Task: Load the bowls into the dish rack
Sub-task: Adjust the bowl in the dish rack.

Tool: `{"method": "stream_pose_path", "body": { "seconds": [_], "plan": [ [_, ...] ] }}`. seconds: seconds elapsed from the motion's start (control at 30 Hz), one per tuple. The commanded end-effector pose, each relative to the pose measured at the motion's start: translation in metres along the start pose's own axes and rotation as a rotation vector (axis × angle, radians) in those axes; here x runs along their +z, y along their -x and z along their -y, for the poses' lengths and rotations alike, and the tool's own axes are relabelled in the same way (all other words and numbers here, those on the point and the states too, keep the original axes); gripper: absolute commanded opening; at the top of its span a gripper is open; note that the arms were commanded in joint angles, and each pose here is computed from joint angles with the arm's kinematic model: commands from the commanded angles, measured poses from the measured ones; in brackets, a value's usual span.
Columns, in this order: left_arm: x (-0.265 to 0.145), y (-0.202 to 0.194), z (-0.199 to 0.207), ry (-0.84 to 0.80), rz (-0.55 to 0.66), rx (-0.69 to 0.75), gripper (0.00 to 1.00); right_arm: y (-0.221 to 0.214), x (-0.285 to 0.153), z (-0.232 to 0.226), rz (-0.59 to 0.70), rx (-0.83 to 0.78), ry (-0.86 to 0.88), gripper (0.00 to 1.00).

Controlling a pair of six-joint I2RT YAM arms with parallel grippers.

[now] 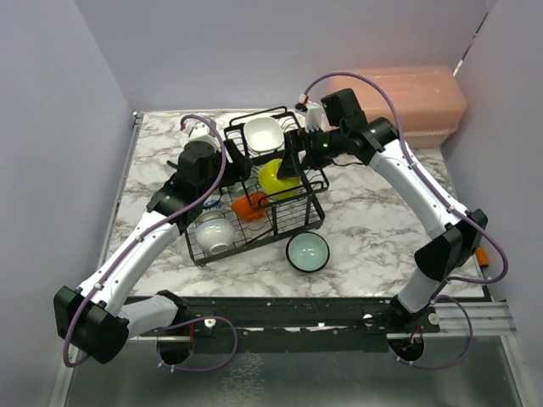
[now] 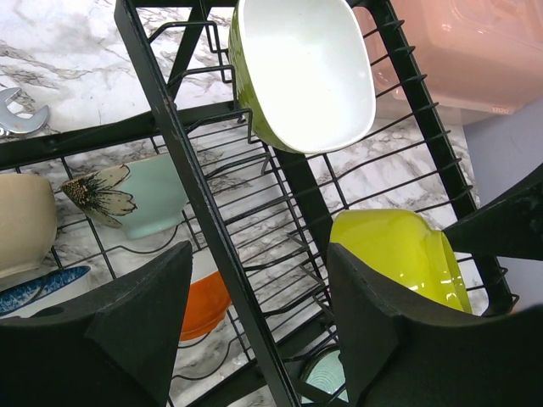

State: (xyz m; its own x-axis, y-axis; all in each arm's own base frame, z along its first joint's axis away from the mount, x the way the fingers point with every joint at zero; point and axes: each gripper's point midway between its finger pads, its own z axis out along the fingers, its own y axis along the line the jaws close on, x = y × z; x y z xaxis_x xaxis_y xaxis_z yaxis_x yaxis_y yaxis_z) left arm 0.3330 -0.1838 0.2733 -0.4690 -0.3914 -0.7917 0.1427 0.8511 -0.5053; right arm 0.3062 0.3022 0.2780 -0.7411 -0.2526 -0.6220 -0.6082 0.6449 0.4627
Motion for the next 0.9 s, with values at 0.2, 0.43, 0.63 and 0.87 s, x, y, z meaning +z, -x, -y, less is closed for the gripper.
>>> {"method": "stream_pose_path", "body": {
  "seconds": [0.2, 0.43, 0.63, 0.87],
  "plan": [
    [-0.010, 0.006, 0.004, -0.024, 0.028, 0.009, 0.66, -0.018, 0.022, -0.036, -0.069, 0.028, 0.301, 0.93],
    [-0.013, 0.010, 0.003, -0.020, 0.041, 0.015, 0.66, -0.011, 0.025, -0.035, -0.041, 0.026, 0.289, 0.92],
    [-0.017, 0.020, 0.005, -0.017, 0.071, 0.031, 0.66, -0.005, 0.021, -0.040, -0.023, 0.004, 0.310, 0.92],
    [-0.020, 0.030, 0.004, -0.004, 0.103, 0.061, 0.66, -0.014, 0.026, -0.054, -0.075, -0.016, 0.393, 0.88]
  ]
}}
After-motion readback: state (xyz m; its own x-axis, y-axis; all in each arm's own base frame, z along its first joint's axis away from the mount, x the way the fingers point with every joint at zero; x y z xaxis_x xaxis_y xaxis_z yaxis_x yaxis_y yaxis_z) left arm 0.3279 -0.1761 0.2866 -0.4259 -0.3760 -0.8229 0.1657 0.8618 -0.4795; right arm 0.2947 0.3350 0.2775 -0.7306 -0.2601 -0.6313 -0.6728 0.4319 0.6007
